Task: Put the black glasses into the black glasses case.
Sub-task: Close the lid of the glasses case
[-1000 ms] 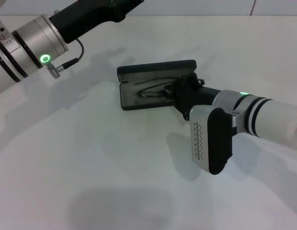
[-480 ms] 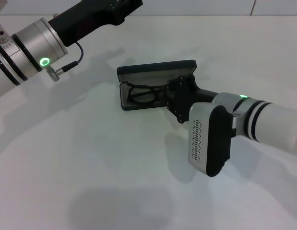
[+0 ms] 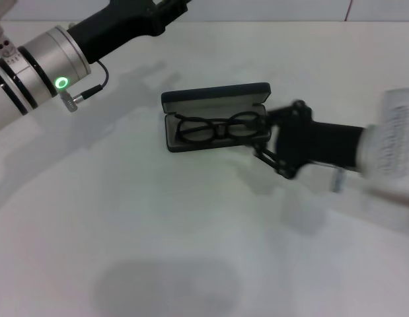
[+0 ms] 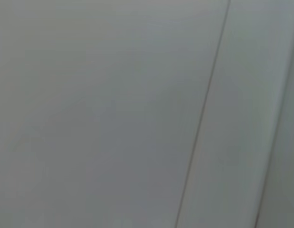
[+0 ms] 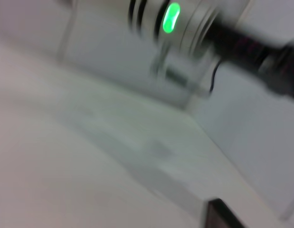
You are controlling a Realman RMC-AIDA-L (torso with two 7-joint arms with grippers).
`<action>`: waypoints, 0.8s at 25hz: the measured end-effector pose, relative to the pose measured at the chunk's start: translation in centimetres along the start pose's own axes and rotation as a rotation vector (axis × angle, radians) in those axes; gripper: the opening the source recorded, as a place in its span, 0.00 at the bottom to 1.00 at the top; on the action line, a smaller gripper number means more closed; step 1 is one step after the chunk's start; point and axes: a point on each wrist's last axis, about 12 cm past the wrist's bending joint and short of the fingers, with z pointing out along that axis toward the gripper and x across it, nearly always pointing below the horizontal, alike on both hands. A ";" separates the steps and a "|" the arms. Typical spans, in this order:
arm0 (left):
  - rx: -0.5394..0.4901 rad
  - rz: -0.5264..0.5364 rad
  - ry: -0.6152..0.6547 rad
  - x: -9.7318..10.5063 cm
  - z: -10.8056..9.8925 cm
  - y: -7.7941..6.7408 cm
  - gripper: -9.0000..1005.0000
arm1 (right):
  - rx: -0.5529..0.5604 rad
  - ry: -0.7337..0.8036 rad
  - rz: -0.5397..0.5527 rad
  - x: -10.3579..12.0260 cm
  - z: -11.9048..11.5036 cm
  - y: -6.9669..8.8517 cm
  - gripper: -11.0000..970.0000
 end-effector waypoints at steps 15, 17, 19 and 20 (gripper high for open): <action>-0.131 0.164 0.383 2.5 4.9 1.0 0.51 | 0.236 -0.639 0.470 5.3 -15.6 0.4 0.29; -0.119 0.207 0.438 3.0 4.9 1.0 0.51 | 0.245 -0.644 0.466 5.2 -15.5 0.5 0.39; -0.113 0.215 0.448 3.1 4.9 0.9 0.51 | 0.243 -0.647 0.462 5.2 -15.4 0.4 0.50; -0.105 0.223 0.459 3.3 4.9 0.8 0.51 | 0.242 -0.647 0.461 5.1 -15.4 0.4 0.55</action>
